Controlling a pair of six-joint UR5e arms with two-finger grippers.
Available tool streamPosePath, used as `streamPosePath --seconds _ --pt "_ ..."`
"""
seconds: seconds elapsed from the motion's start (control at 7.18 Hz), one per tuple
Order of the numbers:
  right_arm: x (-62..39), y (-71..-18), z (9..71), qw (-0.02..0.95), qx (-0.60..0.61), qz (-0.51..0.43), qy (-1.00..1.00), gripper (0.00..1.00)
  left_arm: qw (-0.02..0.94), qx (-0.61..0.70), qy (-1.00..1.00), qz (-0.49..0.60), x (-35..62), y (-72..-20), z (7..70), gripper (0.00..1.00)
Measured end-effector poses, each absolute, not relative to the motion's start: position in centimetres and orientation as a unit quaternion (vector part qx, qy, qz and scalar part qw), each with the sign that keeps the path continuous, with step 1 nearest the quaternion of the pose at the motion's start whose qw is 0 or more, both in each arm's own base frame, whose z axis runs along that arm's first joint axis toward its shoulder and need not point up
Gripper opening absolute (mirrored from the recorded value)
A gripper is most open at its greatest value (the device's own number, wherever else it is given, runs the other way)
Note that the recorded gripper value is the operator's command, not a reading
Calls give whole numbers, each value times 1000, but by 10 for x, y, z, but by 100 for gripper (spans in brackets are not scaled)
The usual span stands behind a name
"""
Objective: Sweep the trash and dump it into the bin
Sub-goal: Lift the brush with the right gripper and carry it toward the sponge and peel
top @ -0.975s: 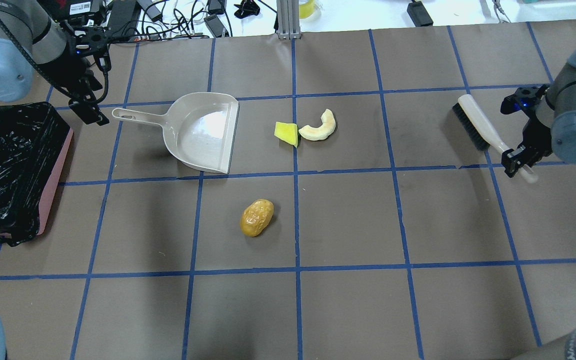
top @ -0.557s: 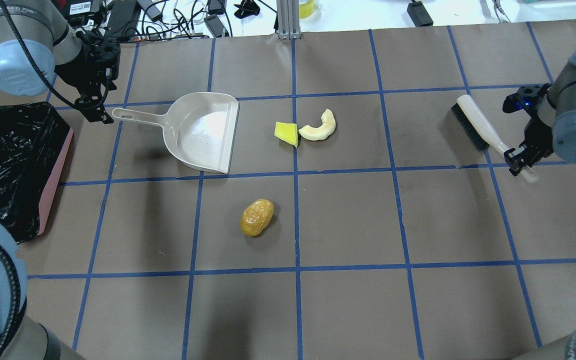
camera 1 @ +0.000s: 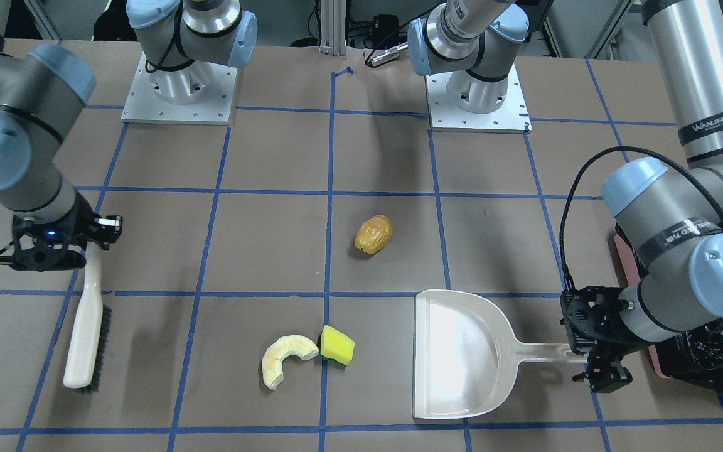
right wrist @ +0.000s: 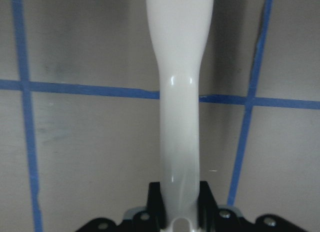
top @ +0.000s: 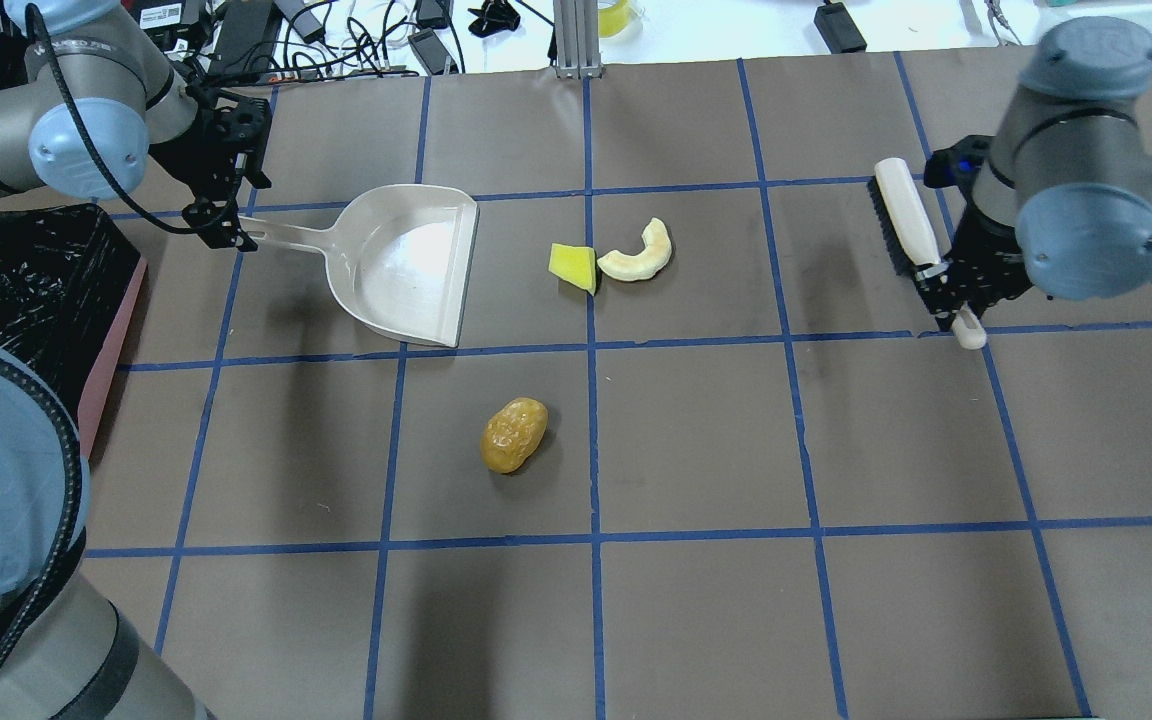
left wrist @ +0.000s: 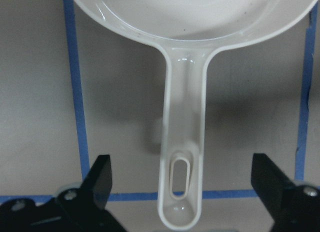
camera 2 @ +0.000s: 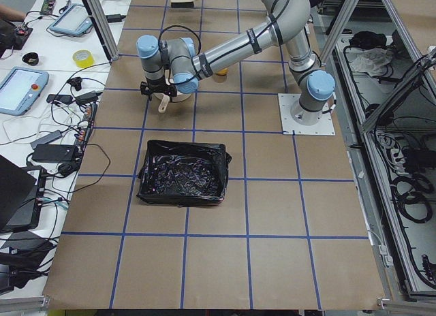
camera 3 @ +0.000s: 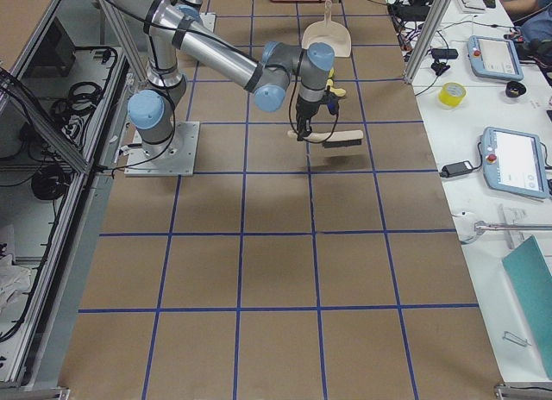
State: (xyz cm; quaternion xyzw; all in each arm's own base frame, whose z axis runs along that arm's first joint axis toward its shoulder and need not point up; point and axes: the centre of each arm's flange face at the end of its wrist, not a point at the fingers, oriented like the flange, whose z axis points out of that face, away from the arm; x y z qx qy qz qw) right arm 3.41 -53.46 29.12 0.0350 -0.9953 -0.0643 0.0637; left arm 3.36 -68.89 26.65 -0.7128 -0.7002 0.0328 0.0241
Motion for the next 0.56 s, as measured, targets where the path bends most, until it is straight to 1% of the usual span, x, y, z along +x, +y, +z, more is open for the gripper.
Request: streamPosePath --seconds 0.28,0.42,0.56 --pt "142 -525 292 85 -17 -62 -994 0 34 -705 -707 31 33 -689 254 99" --pt "182 -521 286 91 -22 -61 -994 0 36 -704 -709 29 33 -689 251 97" --pt "212 -519 278 95 -22 -62 -993 0 39 -703 -710 28 33 -690 248 86"
